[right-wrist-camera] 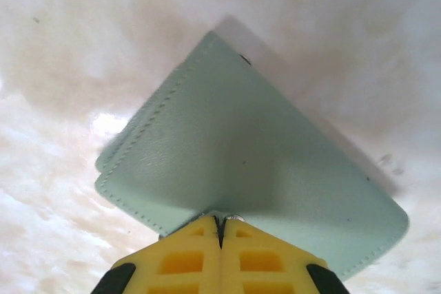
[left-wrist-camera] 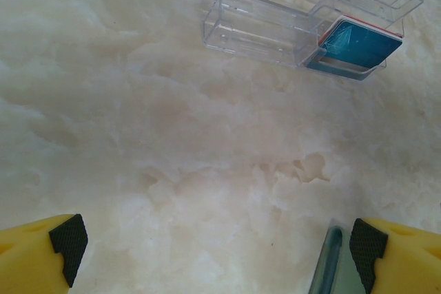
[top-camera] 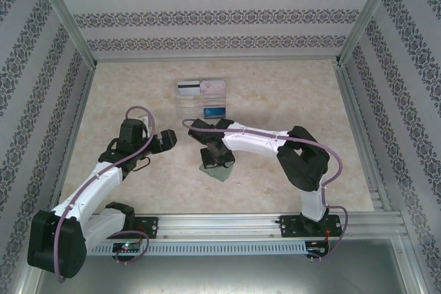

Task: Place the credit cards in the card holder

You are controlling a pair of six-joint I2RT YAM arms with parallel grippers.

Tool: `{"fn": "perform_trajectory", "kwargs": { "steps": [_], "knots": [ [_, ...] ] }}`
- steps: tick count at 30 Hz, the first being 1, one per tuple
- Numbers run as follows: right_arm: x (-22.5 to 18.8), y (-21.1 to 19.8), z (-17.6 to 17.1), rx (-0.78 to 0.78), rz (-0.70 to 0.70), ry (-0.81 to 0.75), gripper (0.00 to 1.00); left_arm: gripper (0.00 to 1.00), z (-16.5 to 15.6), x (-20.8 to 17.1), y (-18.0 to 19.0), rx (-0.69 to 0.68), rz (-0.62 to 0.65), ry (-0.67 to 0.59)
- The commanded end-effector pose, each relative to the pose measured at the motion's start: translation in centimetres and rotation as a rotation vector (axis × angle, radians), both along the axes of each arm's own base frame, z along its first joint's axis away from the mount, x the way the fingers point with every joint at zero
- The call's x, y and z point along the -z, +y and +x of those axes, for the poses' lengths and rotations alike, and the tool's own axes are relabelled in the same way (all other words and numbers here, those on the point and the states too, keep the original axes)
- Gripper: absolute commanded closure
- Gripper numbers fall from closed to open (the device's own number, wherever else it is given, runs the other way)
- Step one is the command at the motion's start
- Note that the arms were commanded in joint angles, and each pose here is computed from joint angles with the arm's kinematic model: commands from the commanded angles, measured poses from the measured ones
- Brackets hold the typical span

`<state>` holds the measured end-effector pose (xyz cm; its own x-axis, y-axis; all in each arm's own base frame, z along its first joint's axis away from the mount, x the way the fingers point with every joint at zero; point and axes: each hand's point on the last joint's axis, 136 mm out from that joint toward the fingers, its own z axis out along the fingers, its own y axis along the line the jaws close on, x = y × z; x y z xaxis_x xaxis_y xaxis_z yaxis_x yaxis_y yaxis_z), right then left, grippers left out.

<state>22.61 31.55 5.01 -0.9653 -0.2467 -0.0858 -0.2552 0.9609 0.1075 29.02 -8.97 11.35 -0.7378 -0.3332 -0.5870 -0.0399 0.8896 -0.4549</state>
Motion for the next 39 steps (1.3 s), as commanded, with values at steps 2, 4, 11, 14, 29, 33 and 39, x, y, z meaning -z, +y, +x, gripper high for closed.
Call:
{"fn": "perform_trajectory", "kwargs": {
  "steps": [2,4,11,14,29,33,39],
  "knots": [
    [-7.6,-0.8,5.2,-0.19,0.025,-0.239,1.0,0.0,0.1,-0.9,-0.9,0.02,-0.041,-0.025],
    [-9.8,-0.2,5.8,-0.283,0.067,-0.284,1.0,0.0,0.3,-1.2,-0.9,0.019,-0.037,-0.031],
    [-7.2,0.5,3.4,-0.48,0.071,-0.247,1.0,0.0,0.5,-1.4,-0.9,-0.003,-0.058,-0.03],
    [-4.5,1.2,1.1,-0.532,0.046,-0.221,1.0,0.0,0.5,-1.0,-0.8,-0.014,-0.061,-0.023],
    [-0.2,-3.9,-3.9,-0.476,-0.089,-0.21,0.58,0.0,2.5,0.0,-2.4,0.002,-0.096,0.018],
    [-1.1,-5.8,-2.4,-0.379,-0.049,-0.223,0.53,0.0,2.7,-0.1,-3.5,0.03,-0.082,0.021],
    [-1.2,-8.4,-0.4,-0.221,0.021,-0.186,0.52,0.01,3.0,-0.3,-5.2,0.072,-0.082,0.021]
  ]
}}
